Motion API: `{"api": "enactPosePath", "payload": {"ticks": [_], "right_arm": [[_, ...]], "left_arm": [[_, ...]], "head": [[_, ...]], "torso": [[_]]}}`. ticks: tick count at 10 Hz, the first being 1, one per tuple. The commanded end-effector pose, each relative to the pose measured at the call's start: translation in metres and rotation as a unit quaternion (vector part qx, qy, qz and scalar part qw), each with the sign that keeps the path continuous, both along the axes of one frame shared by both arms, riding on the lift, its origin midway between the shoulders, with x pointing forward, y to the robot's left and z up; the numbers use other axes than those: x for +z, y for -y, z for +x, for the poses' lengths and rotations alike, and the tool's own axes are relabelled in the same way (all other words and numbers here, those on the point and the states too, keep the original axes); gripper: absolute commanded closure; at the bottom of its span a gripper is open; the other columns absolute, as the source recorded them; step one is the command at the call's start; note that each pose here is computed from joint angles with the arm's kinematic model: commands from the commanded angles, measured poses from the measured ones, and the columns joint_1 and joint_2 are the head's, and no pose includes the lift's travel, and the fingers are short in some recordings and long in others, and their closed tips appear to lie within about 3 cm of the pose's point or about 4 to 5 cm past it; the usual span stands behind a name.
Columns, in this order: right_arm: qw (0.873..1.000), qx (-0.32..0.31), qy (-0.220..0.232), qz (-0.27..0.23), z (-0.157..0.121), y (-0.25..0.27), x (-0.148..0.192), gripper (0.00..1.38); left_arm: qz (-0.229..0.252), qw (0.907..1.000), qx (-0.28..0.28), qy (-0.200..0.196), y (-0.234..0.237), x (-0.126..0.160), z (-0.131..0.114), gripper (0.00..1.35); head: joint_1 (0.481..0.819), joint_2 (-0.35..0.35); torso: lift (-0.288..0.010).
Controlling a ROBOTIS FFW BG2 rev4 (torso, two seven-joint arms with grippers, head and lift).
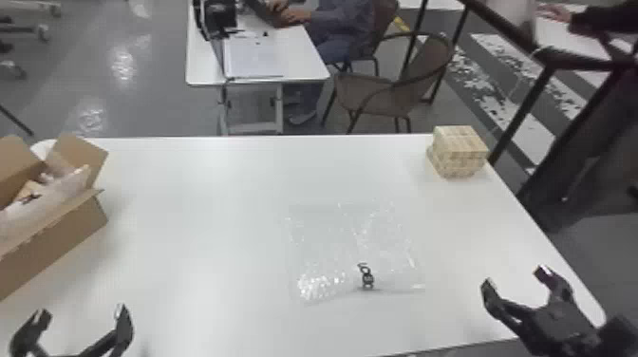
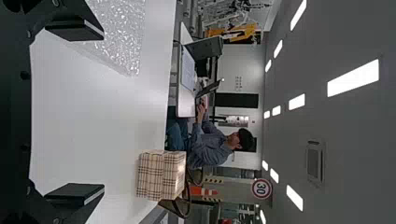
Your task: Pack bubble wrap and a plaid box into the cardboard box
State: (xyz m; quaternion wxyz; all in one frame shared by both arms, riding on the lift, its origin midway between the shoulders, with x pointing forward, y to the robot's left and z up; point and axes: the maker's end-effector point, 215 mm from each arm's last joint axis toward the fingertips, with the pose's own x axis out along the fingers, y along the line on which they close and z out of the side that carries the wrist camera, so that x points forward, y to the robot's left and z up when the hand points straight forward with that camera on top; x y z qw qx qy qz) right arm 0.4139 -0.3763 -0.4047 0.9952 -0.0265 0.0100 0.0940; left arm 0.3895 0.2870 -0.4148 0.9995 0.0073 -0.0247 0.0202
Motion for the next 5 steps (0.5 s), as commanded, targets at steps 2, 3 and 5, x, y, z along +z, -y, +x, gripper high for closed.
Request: {"api": "enactPosePath", "payload": {"ticks": [2, 3, 5], "right_arm": [[1.0, 0.002, 0.002, 0.003, 0.0024, -0.0028, 0.0004, 0.15], [1.0, 0.004, 0.003, 0.004, 0.0043, -0.0052, 0.0015, 0.15], [1.0, 0.003, 0.003, 0.006, 0.0041, -0.005, 0.0012, 0.15]], "left_arm": [[-0.002, 1.0, 0.001, 0.0, 0.0, -0.0001, -0.0002, 0.21], [-0.003, 1.0, 0.002, 0.0, -0.0002, -0.0001, -0.0002, 0.21], [-0.005, 1.0, 0.003, -0.002, -0.0018, -0.0015, -0.0009, 0.22]], "head": [[0.695, -0.125], [0.695, -0.124], [0.695, -0.118]], "torso": [[-0.11], [-0.11], [-0.11]]}}
